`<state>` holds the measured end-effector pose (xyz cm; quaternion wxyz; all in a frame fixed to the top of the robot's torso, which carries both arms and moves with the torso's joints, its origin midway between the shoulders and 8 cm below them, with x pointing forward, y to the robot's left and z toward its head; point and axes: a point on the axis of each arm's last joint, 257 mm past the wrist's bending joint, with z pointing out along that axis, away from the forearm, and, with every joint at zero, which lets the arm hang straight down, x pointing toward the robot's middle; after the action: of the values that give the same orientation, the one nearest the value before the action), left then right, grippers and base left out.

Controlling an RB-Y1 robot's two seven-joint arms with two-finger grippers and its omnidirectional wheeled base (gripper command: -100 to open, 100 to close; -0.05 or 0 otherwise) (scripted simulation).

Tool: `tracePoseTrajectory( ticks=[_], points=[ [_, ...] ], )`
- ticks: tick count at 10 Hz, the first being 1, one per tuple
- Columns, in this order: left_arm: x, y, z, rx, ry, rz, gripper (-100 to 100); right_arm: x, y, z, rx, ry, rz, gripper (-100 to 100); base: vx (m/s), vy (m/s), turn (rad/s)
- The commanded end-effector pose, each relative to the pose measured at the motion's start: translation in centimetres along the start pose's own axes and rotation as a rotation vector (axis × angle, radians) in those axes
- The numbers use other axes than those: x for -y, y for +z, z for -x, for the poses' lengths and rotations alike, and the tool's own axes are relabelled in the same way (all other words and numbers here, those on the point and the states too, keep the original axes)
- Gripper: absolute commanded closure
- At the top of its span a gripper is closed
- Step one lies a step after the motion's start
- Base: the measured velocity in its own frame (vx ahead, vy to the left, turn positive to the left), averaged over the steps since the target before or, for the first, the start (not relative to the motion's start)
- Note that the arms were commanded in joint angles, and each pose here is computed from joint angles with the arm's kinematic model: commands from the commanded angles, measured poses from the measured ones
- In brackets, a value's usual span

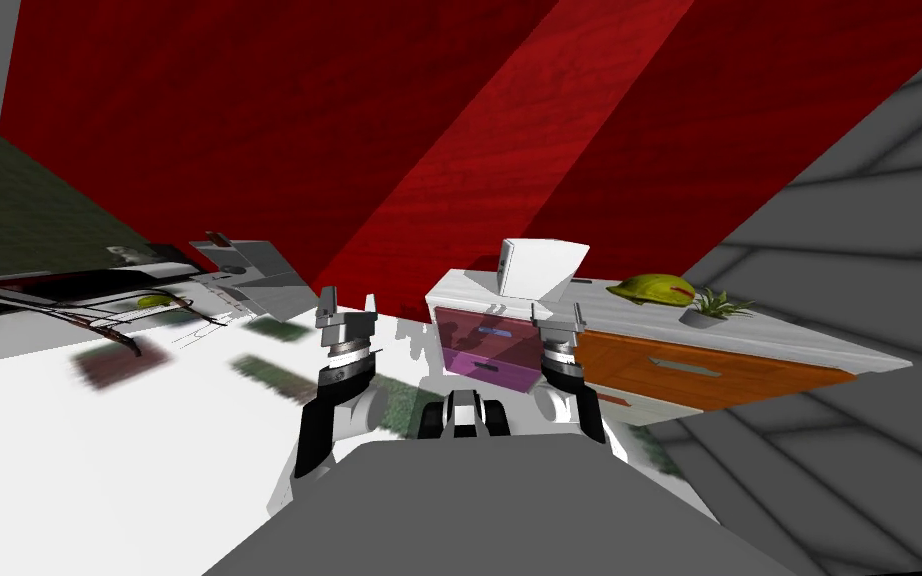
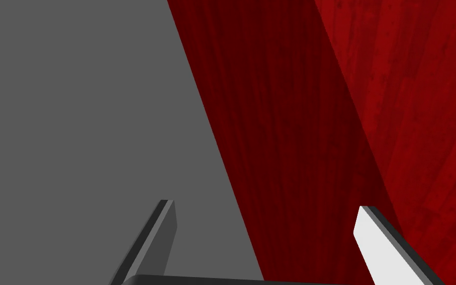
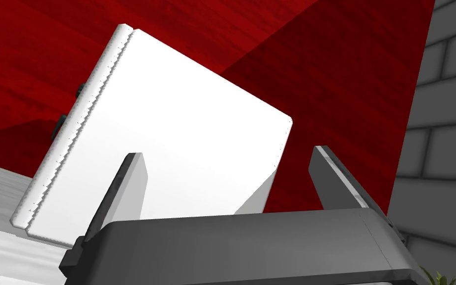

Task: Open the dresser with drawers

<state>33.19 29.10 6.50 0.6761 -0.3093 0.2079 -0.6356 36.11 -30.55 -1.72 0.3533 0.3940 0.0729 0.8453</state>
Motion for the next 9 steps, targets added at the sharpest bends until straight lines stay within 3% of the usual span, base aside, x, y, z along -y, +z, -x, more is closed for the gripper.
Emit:
tracePoseTrajectory(
  ticks=[1, 2, 4, 7, 9],
  points=[
    [0.0, 0.0, 0.0, 0.000, 0.000, 0.000, 0, 0.0, -0.2, 0.5, 0.013, 0.075, 0.005, -100, -0.008, 0.011, -0.014],
    [0.0, 0.0, 0.0, 0.000, 0.000, 0.000, 0, -0.1, -0.6, 1.7, 0.040, 0.130, 0.016, -100, -0.015, 0.022, 0.148],
    [0.0, 0.0, 0.0, 0.000, 0.000, 0.000, 0, -0.1, -0.6, 1.7, 0.039, 0.164, 0.017, -100, -0.010, 0.015, 0.053],
    [0.0, 0.0, 0.0, 0.000, 0.000, 0.000, 0, -0.1, -1.5, 4.2, 0.096, 0.295, 0.044, -100, -0.011, 0.026, 0.129],
    [0.0, 0.0, 0.0, 0.000, 0.000, 0.000, 0, -0.1, -1.5, 4.2, 0.095, 0.342, 0.046, -100, -0.009, 0.023, 0.056]
  ],
)
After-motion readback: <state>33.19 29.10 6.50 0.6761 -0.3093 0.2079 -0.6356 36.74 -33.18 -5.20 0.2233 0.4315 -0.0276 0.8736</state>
